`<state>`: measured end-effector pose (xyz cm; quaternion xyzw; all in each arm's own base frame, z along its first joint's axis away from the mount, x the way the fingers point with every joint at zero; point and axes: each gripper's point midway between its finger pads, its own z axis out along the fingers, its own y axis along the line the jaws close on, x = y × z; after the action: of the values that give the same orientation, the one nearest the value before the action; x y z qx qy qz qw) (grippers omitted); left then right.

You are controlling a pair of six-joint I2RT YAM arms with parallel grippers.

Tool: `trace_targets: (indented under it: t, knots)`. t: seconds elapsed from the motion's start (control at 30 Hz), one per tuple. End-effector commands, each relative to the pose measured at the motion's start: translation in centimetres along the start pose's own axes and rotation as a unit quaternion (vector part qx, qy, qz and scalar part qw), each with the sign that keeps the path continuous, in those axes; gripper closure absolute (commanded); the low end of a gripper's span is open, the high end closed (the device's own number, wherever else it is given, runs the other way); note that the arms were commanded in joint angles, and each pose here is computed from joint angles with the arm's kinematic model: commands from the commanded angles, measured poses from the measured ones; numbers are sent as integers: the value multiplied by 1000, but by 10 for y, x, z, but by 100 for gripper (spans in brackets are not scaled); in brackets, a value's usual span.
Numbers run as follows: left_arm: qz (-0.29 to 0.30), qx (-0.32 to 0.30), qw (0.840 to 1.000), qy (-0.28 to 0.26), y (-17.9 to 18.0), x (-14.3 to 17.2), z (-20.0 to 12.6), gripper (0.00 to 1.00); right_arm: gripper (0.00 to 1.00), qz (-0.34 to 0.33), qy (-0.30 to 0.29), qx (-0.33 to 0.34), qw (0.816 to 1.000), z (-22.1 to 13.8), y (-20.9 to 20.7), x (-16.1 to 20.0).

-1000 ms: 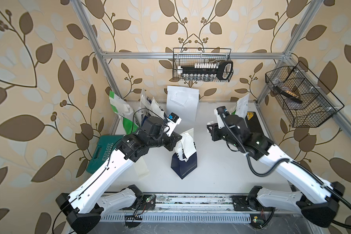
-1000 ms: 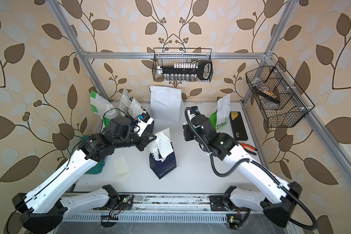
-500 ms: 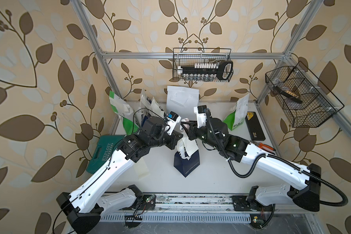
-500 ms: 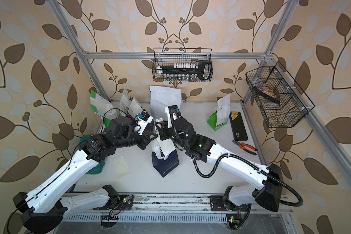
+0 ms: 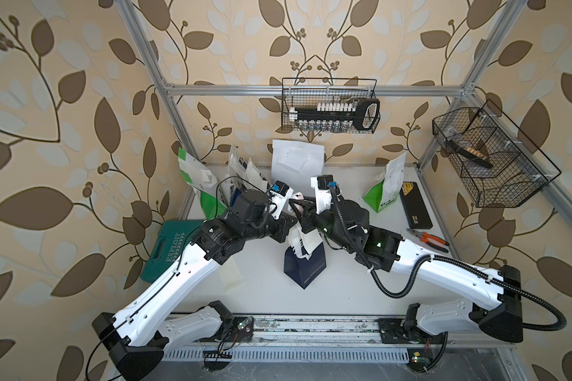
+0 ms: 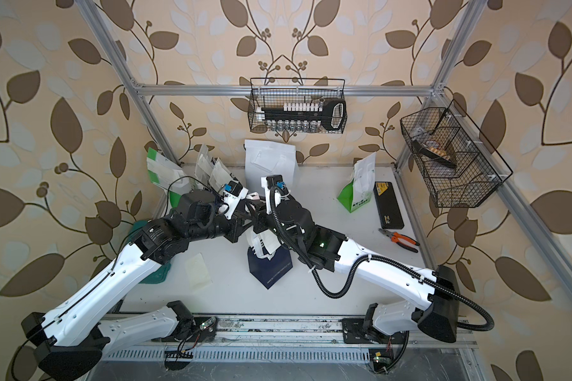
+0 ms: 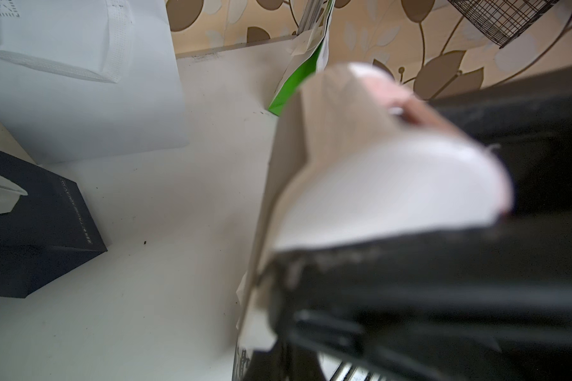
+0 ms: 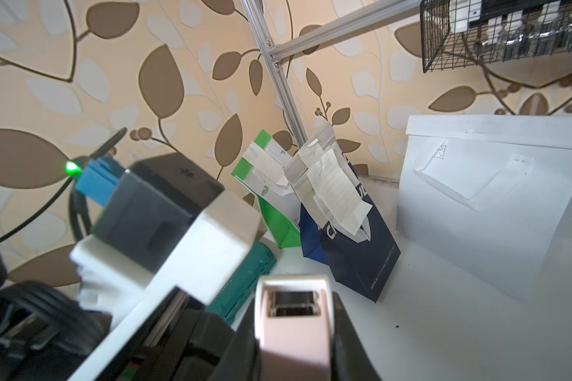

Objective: Staple the receipts to the bags
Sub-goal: Place the stapler in the takeout bag.

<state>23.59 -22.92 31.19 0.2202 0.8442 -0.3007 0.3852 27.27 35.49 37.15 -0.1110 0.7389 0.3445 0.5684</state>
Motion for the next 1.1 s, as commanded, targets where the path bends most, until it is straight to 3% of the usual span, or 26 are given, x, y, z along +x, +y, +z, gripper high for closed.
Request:
trace_targets:
  t: [0.0,0.43,1.07]
  knots:
    - [7,6,999,-39,-7,-18,-12,100,100,-23,-35,15,999,-10,-1,-11]
    - [10,34,999,-40,-17,-18,-15,100,100,-48,-51,36,997,-7,-13,0]
    - [43,23,997,-62,-15,-24,-17,100,100,-52,10,44,998,-12,-16,14]
